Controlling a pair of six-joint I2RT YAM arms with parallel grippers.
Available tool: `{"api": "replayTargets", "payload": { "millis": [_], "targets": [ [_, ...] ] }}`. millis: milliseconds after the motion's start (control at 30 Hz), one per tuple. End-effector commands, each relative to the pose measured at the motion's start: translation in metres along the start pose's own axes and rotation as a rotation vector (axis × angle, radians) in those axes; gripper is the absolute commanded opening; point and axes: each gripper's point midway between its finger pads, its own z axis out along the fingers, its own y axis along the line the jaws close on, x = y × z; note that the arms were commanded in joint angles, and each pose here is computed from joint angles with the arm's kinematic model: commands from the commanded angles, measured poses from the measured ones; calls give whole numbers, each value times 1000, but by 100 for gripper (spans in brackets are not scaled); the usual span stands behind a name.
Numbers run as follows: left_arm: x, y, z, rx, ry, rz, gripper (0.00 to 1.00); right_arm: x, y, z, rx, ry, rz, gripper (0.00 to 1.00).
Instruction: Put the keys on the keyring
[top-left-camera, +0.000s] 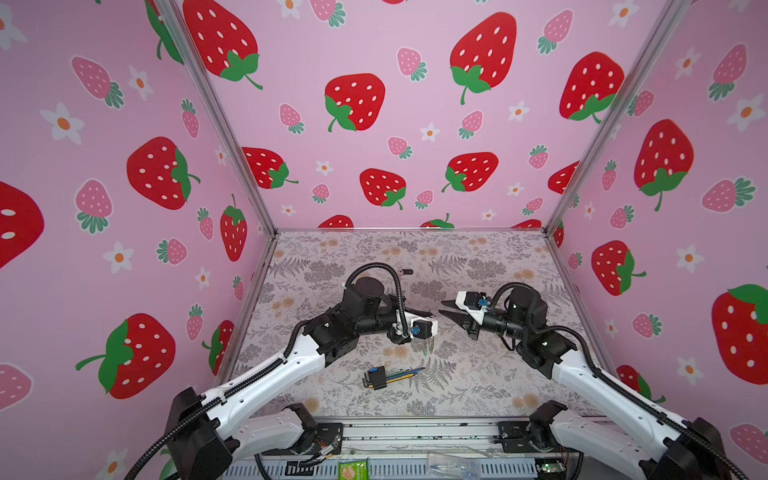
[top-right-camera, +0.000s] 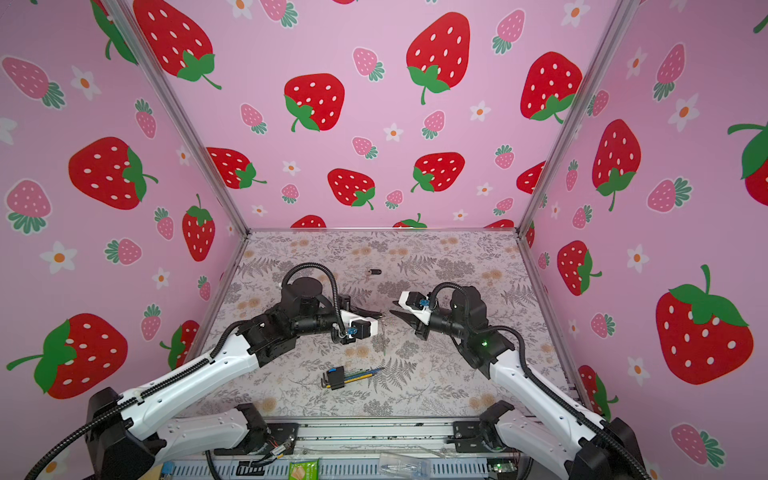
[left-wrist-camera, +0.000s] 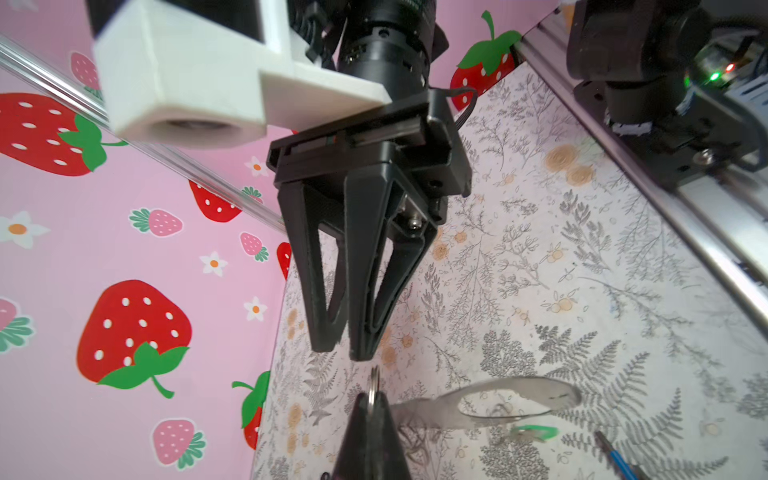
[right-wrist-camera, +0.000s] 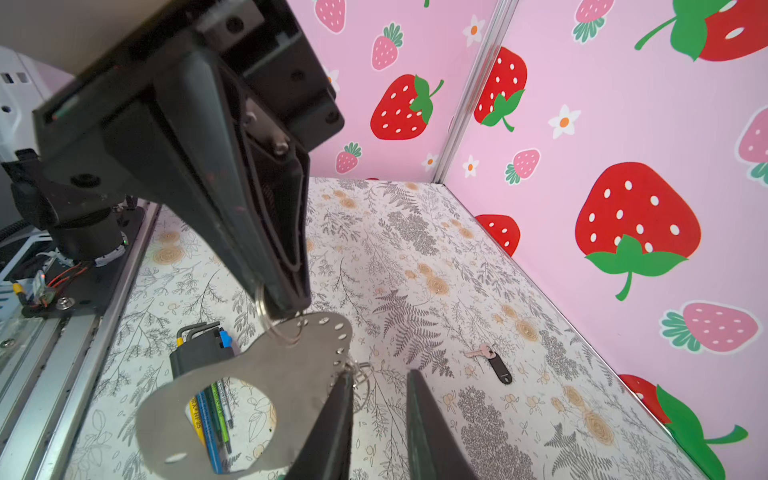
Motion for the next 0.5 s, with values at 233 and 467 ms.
{"api": "replayTargets", "payload": {
  "millis": [233,467],
  "targets": [
    [-7,13,-2,-53,-13,66,0,-16,7,-2,-47,-23,-50,24],
    [-12,17,-1,-49,-32,61,0,-35,9,0,-47,-75,-75,23]
  ]
}}
